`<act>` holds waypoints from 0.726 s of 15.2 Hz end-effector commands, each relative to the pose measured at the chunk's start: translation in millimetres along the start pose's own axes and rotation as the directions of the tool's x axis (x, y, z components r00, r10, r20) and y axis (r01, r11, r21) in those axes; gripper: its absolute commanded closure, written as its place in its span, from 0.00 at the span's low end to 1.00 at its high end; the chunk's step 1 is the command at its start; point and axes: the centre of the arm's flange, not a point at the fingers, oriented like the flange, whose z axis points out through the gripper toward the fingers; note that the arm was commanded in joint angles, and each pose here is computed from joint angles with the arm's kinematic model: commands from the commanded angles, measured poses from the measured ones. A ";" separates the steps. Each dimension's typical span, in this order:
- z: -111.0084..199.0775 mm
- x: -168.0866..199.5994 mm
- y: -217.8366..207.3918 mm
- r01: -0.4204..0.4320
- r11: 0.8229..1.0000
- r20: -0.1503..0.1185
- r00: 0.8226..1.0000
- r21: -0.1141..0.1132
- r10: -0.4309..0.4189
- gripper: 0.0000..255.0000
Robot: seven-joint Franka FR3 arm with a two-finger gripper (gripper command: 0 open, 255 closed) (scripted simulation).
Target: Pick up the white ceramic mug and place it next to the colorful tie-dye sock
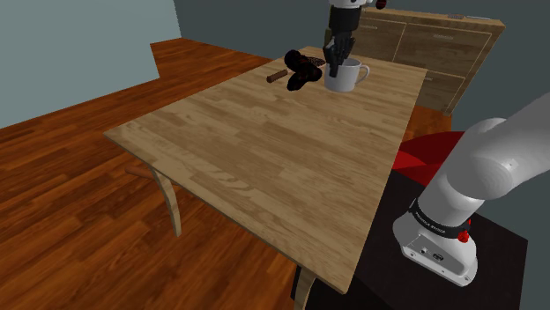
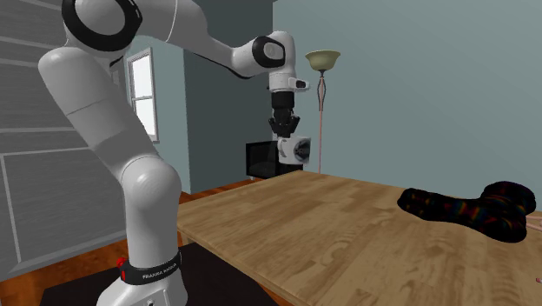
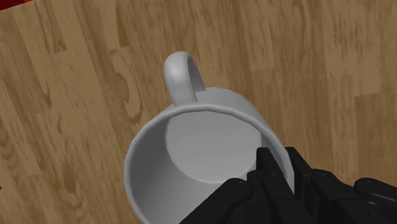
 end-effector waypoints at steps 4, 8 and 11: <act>-1.0 55.4 37.7 0.000 1.000 -0.001 1.000 0.000 0.000 1.00; 0.0 98.9 67.6 0.000 1.000 -0.001 1.000 0.000 0.000 1.00; 0.8 131.6 90.0 0.000 1.000 -0.001 1.000 0.000 0.000 1.00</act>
